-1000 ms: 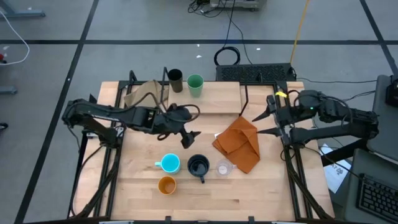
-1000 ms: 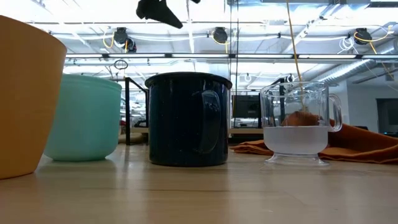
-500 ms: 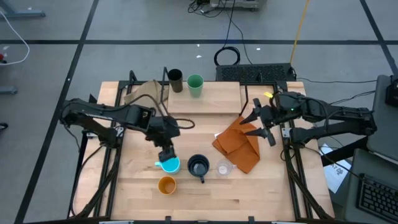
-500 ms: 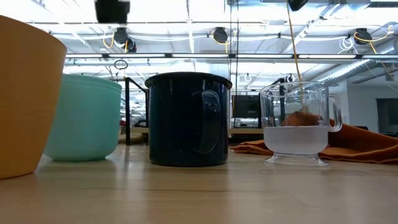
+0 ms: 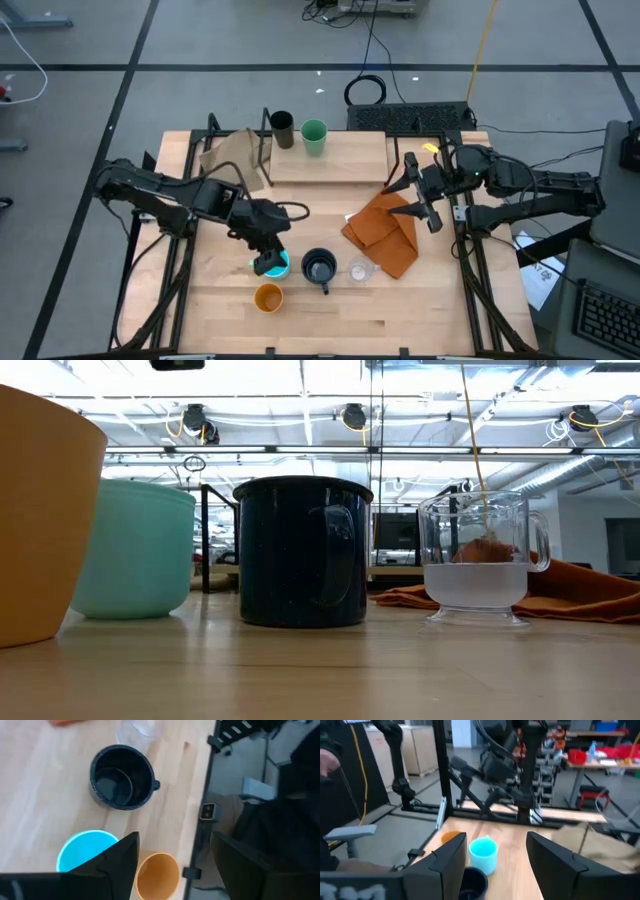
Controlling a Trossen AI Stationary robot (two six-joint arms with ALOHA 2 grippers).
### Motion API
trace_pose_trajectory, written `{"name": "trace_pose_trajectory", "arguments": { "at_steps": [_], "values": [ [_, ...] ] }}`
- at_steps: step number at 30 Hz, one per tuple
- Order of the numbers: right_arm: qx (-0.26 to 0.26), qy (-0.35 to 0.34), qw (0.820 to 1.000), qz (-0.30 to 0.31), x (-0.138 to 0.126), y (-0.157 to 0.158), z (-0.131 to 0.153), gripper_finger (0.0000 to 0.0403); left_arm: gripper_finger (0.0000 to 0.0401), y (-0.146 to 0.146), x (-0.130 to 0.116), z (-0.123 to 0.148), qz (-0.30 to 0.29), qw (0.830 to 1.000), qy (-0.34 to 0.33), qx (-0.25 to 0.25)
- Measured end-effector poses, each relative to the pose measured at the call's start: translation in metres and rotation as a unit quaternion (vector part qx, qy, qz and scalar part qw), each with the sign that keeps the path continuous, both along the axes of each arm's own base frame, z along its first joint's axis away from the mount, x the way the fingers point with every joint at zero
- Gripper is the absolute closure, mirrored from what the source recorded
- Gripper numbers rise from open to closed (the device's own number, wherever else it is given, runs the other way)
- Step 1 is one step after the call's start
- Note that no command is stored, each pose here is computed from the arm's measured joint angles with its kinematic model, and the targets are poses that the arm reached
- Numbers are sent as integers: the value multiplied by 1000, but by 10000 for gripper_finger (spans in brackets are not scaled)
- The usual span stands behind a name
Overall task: Stack small to large cups/mugs on shelf
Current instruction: Put the orange cup on the shelf
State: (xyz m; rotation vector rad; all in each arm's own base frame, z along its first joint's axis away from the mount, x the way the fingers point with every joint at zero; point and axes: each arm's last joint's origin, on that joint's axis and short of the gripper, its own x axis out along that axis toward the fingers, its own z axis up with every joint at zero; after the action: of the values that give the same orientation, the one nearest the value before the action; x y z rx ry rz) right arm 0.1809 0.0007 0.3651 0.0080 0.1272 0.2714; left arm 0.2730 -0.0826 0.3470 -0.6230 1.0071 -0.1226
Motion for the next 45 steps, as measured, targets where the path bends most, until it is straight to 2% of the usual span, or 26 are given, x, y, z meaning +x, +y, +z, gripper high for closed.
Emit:
{"name": "trace_pose_trajectory", "arguments": {
  "at_steps": [4, 15, 26, 30, 39, 45],
  "values": [
    [-3, -34, 999, 10, -1, 3, -5, 204, 172, -22, -12, -1, 2, 999, 11, 32],
    [-2, -51, 999, 10, -4, 4, -11, 204, 205, -68, -36, -11, 44, 996, 50, 64],
    [-1, -74, 997, 10, -4, 4, -6, 204, 204, -111, -26, -62, -16, 982, 168, 86],
    [-2, -81, 997, 10, -4, 4, -5, 204, 204, -119, -28, -70, -23, 977, 192, 89],
    [-2, -77, 997, 10, -4, 4, -6, 204, 203, -117, -28, -72, 2, 976, 162, 144],
    [-1, -77, 997, 10, -4, 4, -6, 204, 203, -118, -29, -72, -4, 976, 161, 146]
  ]
}}
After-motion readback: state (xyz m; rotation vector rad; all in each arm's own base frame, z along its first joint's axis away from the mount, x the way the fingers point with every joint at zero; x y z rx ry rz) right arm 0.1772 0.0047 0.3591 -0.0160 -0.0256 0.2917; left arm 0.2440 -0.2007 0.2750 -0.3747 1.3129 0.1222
